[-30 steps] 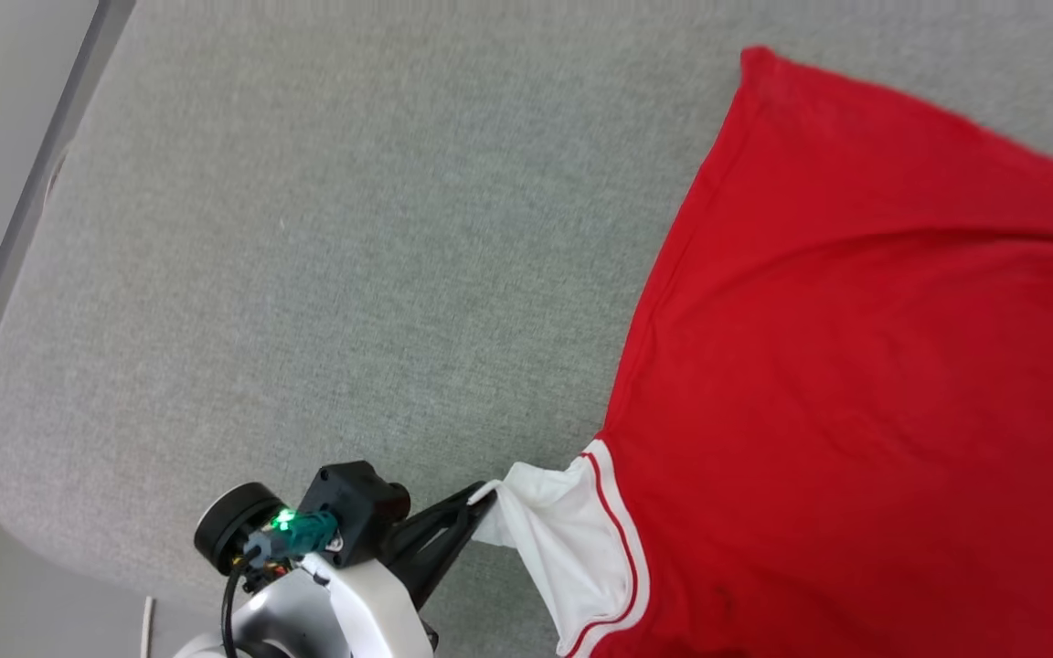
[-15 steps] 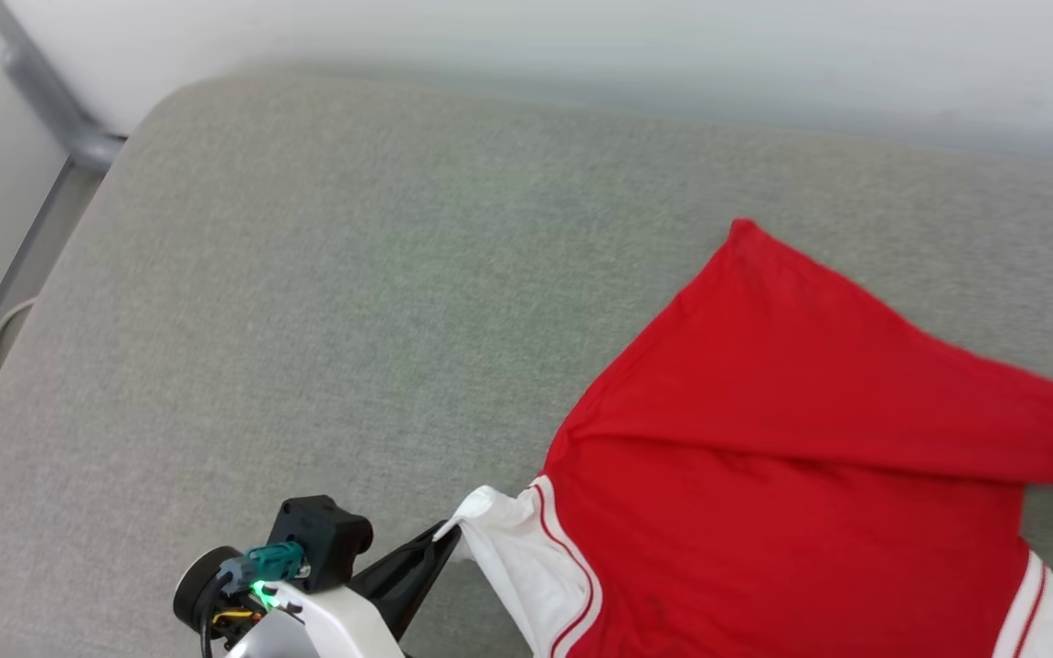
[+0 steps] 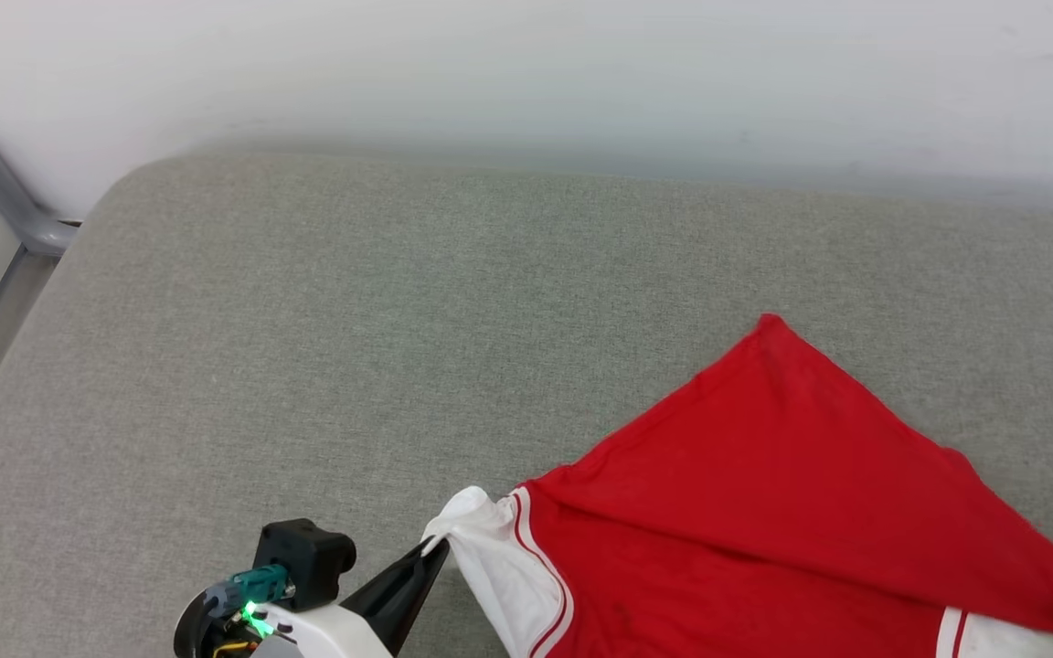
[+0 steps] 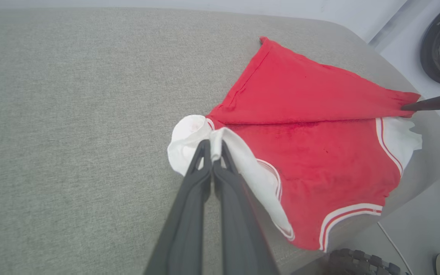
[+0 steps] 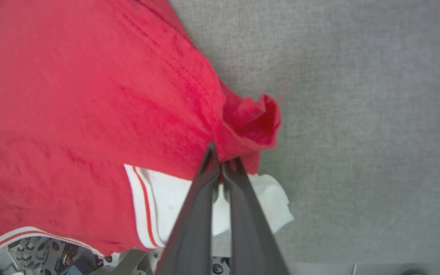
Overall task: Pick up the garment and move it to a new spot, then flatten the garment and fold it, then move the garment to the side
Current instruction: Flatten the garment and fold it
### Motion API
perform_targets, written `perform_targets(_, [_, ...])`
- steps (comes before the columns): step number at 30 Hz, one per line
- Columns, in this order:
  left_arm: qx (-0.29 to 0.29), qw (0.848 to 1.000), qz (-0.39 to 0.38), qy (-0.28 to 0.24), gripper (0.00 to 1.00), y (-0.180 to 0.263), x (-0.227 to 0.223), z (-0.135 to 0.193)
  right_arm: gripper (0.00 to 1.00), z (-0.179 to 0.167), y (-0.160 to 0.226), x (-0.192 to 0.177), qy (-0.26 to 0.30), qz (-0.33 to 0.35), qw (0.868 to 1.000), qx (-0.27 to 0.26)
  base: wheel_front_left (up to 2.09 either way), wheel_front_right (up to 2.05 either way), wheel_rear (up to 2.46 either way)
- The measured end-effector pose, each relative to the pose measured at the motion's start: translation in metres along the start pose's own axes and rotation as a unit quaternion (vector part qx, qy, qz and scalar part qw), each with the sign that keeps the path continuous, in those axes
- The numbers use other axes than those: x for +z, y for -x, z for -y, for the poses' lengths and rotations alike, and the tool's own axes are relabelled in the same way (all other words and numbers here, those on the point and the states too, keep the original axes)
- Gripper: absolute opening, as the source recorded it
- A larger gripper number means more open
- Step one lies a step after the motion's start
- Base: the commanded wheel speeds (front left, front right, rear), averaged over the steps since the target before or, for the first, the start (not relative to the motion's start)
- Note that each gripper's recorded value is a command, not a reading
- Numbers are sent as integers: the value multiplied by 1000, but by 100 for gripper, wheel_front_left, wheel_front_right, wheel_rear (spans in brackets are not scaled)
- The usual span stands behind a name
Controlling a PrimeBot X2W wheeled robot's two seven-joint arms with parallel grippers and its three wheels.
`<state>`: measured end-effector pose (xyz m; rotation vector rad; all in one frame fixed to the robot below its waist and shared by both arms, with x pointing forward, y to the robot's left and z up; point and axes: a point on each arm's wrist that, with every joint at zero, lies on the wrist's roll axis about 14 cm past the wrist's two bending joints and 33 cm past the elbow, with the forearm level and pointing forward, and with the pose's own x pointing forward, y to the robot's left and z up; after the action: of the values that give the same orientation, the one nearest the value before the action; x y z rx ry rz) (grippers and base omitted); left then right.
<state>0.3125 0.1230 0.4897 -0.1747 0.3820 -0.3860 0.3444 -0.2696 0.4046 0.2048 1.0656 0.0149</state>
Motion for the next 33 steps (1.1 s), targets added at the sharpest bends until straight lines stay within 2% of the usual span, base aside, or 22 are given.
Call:
perform_targets(9, [1, 1000, 3, 5, 0, -2, -1, 0, 0, 8, -1, -23, -25, -13, 1000, -6, 0, 0, 0])
perform_targets(10, [1, 1000, 2, 5, 0, -2, -1, 0, 44, 7, -1, -23, -23, -15, 1000, -6, 0, 0, 0])
perform_targets(11, [0, 1000, 2, 5, 0, -2, -1, 1, 100, 6, -2, -23, -19, -15, 1000, -4, 0, 0, 0])
perform_targets(14, [-1, 1000, -1, 4, 0, -3, -1, 1, 100, -2, -4, -15, -18, -17, 1000, 8, 0, 0, 0])
perform_targets(17, [-2, 1000, -4, 1, 0, -4, -2, 1, 100, -19, -1, 14, -10, 11, 999, 34, 0, 0, 0])
perform_targets(26, [0, 1000, -7, -4, 0, -2, -2, 1, 100, -100, 7, 91, 103, 49, 988, 100, 0, 0, 0])
perform_targets(29, [11, 1000, -13, -11, 0, 0, -4, -3, 100, -128, -3, 102, 133, 42, 984, 114, 0, 0, 0])
perform_targets(33, [21, 1000, -15, -4, 0, 3, -6, -7, 100, -148, -23, 112, 165, 21, 980, 107, 0, 0, 0])
